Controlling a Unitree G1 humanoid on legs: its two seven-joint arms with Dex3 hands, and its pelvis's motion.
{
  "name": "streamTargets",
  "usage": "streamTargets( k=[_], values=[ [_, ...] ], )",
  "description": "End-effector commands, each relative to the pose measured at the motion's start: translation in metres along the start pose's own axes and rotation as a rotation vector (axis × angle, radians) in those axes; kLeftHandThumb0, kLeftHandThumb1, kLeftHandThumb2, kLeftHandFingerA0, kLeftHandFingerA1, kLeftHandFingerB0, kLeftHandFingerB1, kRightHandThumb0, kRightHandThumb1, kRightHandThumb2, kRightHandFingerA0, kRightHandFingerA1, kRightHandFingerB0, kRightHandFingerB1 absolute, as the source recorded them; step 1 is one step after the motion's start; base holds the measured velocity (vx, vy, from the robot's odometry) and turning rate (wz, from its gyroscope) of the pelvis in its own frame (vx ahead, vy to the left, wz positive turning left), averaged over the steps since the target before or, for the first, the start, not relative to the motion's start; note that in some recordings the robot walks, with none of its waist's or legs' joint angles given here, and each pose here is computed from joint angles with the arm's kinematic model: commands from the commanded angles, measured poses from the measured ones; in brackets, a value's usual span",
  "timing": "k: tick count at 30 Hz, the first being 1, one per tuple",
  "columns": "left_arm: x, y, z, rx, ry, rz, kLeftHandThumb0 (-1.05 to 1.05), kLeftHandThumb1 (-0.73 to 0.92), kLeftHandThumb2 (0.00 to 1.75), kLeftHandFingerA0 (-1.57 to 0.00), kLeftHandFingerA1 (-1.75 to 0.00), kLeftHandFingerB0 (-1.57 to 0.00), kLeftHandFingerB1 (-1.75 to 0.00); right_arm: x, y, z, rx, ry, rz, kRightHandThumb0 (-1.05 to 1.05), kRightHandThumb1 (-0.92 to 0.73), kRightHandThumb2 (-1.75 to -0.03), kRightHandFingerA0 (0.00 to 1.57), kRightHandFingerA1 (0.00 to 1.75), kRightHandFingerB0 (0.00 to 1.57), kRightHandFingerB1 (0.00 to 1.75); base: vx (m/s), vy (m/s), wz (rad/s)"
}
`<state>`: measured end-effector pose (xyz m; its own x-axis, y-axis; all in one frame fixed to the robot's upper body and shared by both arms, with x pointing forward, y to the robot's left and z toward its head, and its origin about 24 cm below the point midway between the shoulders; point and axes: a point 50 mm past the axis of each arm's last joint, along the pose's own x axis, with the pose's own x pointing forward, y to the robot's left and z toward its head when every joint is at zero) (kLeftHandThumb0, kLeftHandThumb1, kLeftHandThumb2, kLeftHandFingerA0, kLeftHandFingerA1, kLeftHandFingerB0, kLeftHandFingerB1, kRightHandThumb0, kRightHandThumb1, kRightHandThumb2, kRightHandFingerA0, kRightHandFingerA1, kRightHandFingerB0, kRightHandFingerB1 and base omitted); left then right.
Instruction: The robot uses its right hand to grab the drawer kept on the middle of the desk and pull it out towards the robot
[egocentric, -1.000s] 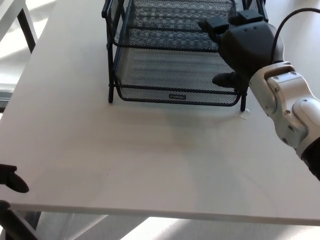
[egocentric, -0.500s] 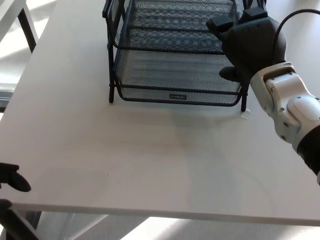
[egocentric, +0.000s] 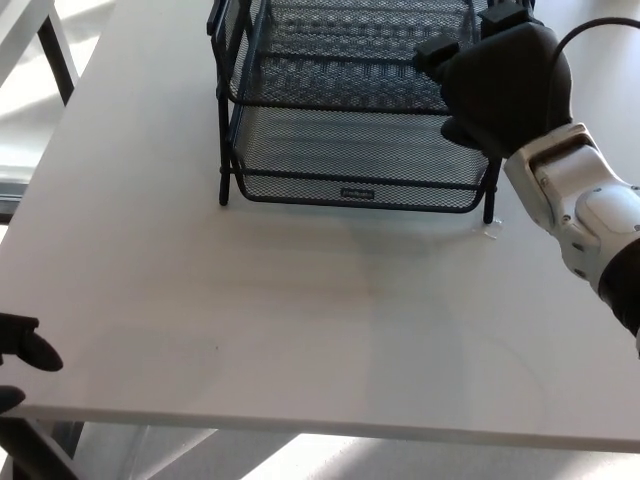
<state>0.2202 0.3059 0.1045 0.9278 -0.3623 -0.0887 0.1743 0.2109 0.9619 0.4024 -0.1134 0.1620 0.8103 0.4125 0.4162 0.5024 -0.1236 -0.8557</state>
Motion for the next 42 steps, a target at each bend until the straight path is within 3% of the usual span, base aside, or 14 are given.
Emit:
streamTargets(
  k=[1, 17, 42],
  values=[
    [-0.001, 0.003, -0.002, 0.041, -0.012, -0.042, -0.24, 0.57, 0.57, -0.75, -0.88, -0.80, -0.64, -0.001, -0.006, -0.005, -0.052, -0.088, -0.128, -0.43, -0.52, -0.56, 0.89, 1.59, 0.95, 0.72, 0.00, 0.000, 0.00],
    [-0.001, 0.004, -0.002, 0.035, -0.013, -0.037, -0.24, 0.57, 0.56, -0.76, -0.86, -0.80, -0.64, -0.014, -0.002, -0.006, -0.022, -0.075, -0.252, -0.55, -0.44, -0.58, 0.96, 1.58, 1.00, 0.62, 0.00, 0.000, 0.00],
    [-0.002, 0.002, -0.003, 0.013, -0.009, -0.027, -0.24, 0.57, 0.56, -0.76, -0.85, -0.80, -0.64, -0.070, 0.004, 0.000, 0.050, -0.137, -0.427, -0.46, -0.51, -0.56, 0.96, 1.54, 0.97, 0.61, 0.00, 0.000, 0.00]
  ],
)
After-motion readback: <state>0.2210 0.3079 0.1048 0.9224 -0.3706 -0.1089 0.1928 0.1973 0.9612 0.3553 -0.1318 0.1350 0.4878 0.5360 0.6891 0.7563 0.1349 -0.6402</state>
